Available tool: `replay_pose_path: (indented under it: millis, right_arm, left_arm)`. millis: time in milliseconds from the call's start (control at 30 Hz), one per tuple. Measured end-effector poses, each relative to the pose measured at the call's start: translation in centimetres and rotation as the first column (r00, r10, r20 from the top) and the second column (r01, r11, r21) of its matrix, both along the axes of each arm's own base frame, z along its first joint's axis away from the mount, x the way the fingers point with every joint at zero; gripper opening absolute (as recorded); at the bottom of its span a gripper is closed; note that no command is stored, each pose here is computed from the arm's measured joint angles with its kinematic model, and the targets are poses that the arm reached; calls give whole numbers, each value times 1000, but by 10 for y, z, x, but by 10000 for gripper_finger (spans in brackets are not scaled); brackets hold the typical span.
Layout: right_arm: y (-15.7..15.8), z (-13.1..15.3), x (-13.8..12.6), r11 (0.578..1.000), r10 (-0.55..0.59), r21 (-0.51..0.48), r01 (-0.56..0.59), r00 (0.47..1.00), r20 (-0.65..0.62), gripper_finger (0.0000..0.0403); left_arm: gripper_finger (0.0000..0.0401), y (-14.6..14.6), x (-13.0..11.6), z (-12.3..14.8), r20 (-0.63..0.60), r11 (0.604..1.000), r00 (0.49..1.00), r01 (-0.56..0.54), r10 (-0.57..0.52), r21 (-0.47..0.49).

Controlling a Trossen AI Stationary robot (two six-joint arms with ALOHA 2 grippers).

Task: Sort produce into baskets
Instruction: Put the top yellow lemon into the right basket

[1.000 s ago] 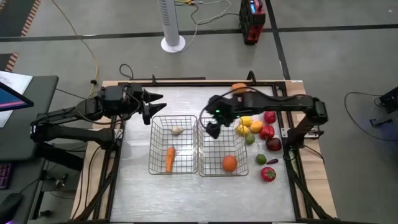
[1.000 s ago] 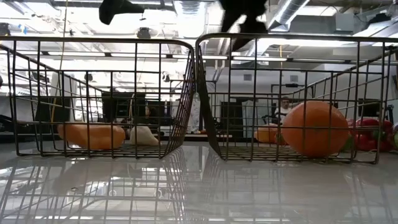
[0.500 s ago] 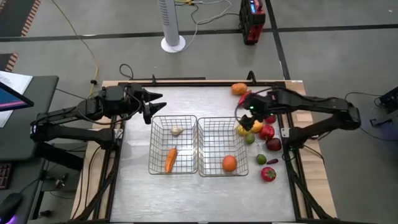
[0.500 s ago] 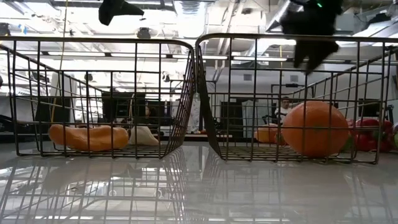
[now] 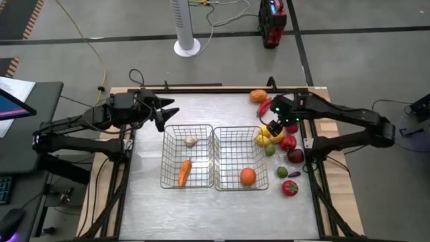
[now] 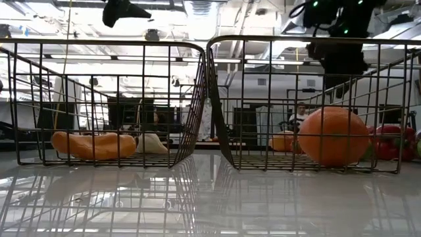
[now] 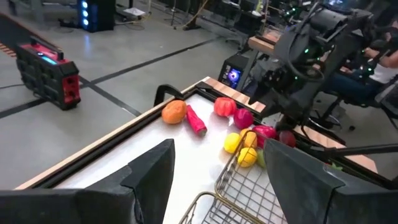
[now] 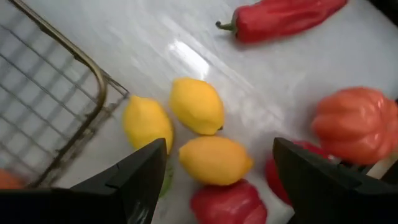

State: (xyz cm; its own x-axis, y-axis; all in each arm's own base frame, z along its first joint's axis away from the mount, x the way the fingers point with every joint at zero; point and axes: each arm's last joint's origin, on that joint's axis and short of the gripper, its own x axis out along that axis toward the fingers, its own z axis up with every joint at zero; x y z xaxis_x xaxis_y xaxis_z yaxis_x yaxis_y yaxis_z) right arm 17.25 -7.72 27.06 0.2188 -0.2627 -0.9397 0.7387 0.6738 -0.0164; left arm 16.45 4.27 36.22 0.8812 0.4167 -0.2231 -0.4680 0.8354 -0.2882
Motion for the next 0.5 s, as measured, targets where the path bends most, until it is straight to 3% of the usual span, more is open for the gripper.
replay_pose_path:
  millis: [167,500]
  right_arm:
    - [-20,-15,15,993,117,16,-116,993,-35,322]
    - [-58,-49,26,935,310,189,-301,951,-18,346]
  left_arm:
    - [234,0,0,0,0,1000,1000,-10,10,0]
    - [234,0,0,0,0,1000,1000,-18,18,-6]
